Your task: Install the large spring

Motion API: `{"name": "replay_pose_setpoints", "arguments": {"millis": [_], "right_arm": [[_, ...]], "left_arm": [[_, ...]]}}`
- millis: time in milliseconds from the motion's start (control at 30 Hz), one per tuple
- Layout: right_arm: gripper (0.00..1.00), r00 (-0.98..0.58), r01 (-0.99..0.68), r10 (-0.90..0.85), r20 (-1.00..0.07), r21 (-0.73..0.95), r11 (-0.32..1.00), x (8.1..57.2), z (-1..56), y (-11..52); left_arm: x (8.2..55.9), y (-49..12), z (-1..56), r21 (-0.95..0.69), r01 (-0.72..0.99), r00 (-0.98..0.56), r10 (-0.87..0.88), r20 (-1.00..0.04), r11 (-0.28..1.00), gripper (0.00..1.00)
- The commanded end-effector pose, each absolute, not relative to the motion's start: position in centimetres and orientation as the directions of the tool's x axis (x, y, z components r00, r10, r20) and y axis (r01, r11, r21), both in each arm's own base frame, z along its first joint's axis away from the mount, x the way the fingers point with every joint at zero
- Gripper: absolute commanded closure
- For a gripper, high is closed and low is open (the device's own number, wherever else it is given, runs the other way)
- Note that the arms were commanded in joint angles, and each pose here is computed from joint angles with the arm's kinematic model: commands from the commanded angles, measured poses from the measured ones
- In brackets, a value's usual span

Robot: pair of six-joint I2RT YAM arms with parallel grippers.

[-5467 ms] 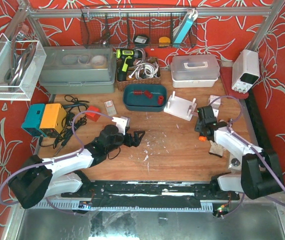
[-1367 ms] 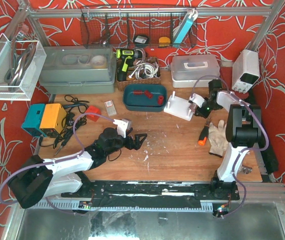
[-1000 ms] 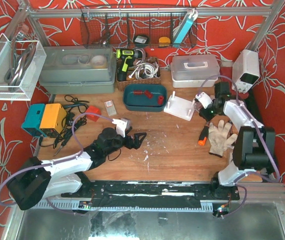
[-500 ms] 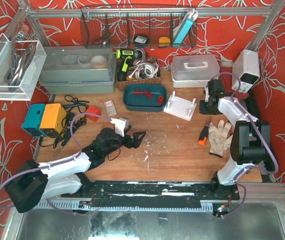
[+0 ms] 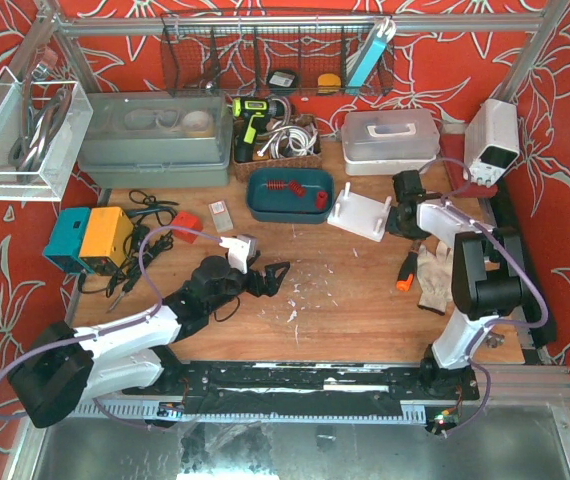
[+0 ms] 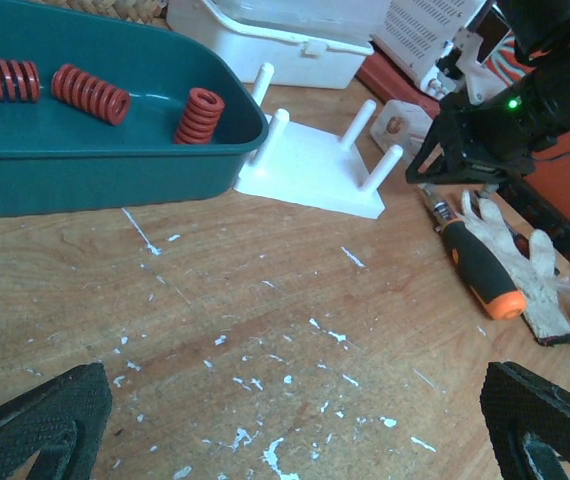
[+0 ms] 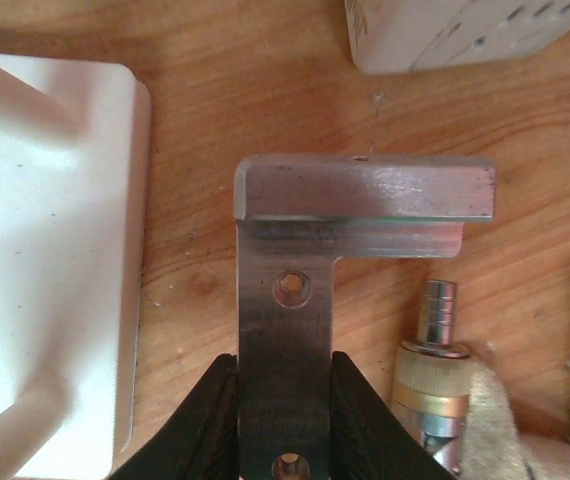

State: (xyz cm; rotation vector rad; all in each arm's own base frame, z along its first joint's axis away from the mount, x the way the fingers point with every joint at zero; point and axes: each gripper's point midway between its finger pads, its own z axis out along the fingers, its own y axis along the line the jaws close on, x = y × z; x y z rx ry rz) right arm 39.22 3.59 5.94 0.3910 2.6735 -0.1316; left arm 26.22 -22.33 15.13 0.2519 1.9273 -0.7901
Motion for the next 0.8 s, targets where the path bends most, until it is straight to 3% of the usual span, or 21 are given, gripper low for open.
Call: {"name": "replay_pose_setpoints", "arguments": {"millis": [0,367,600,767], "right_arm": [[0.94,-0.84,0.36,0.324,-0.435,-0.001,0.933,39.8,4.3,3.6],[0.7,-0.843,0.362,0.332,-0.424,0.009,0.932,40.0,4.8,3.9],[0.61,-0.823,0.344,0.303,-0.48,0.002,0.939,38.8,9.3,3.2],[0.56,-0.777,0.266,0.286,-0.561,0.119,0.957,37.5,15.0,4.5]], "left_arm": [[26.1,-22.2,15.4,-0.399,0.499,-0.462,-0.153,-0.874,0.77,0.0],[26.2,-21.9,15.4,-0.388,0.488,-0.454,-0.152,-0.878,0.782,0.0],[26.6,-21.6,15.1,-0.374,0.467,-0.456,-0.145,-0.878,0.801,0.0],[27.6,-19.5,15.0,-0.349,0.357,-0.441,-0.173,-0.881,0.867,0.0]]}}
